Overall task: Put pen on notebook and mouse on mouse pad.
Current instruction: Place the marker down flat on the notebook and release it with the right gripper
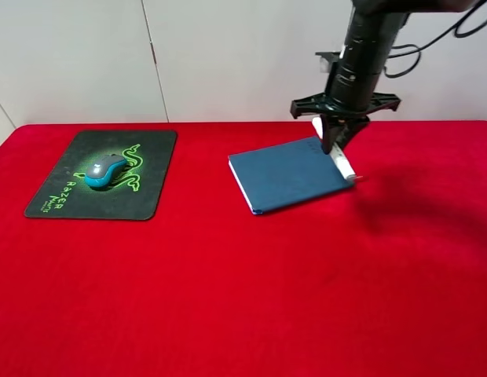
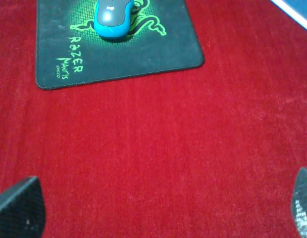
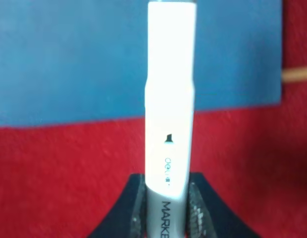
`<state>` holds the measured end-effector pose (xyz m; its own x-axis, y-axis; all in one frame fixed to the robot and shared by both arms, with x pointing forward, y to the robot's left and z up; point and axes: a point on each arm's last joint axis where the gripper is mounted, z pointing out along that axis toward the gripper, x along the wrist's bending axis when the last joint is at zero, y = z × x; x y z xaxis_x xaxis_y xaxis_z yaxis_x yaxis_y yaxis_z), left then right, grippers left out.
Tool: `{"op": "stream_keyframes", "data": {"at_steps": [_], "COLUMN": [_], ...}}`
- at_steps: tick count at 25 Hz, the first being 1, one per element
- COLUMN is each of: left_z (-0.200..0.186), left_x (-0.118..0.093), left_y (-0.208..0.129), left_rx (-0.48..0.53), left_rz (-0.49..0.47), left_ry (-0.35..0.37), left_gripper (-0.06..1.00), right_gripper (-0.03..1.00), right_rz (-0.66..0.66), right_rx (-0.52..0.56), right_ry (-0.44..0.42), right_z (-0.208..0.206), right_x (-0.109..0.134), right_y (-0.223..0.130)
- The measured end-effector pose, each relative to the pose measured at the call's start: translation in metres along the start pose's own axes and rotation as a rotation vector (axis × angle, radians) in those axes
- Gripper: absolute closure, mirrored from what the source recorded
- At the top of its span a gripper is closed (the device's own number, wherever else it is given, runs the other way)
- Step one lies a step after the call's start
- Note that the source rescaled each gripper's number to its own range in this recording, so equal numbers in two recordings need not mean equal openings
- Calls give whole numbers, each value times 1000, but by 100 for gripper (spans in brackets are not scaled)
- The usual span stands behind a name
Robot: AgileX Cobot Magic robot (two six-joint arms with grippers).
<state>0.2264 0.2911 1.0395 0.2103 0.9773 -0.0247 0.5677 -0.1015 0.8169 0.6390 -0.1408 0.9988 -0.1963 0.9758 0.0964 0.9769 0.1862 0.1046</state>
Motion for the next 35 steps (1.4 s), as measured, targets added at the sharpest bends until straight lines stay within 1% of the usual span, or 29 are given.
{"op": "stream_keyframes", "data": {"at_steps": [7, 14, 25, 35], "left_z": [0, 0, 0, 0], "left_x": [0, 0, 0, 0], "left_y": [0, 0, 0, 0], "left_rx": [-1, -1, -1, -1], "left_rz": [0, 0, 0, 0], "left_ry": [0, 0, 0, 0], "left_gripper": [-5, -5, -5, -5], "right_gripper": [97, 97, 97, 97], "right_rz": [5, -1, -12, -21], "right_rx": [-11, -14, 34, 51], "right_ry": [51, 58, 51, 45], "right_z": [22, 45, 71, 80], "right_x": [7, 9, 7, 6], "right_y": [27, 45, 46, 46]}}
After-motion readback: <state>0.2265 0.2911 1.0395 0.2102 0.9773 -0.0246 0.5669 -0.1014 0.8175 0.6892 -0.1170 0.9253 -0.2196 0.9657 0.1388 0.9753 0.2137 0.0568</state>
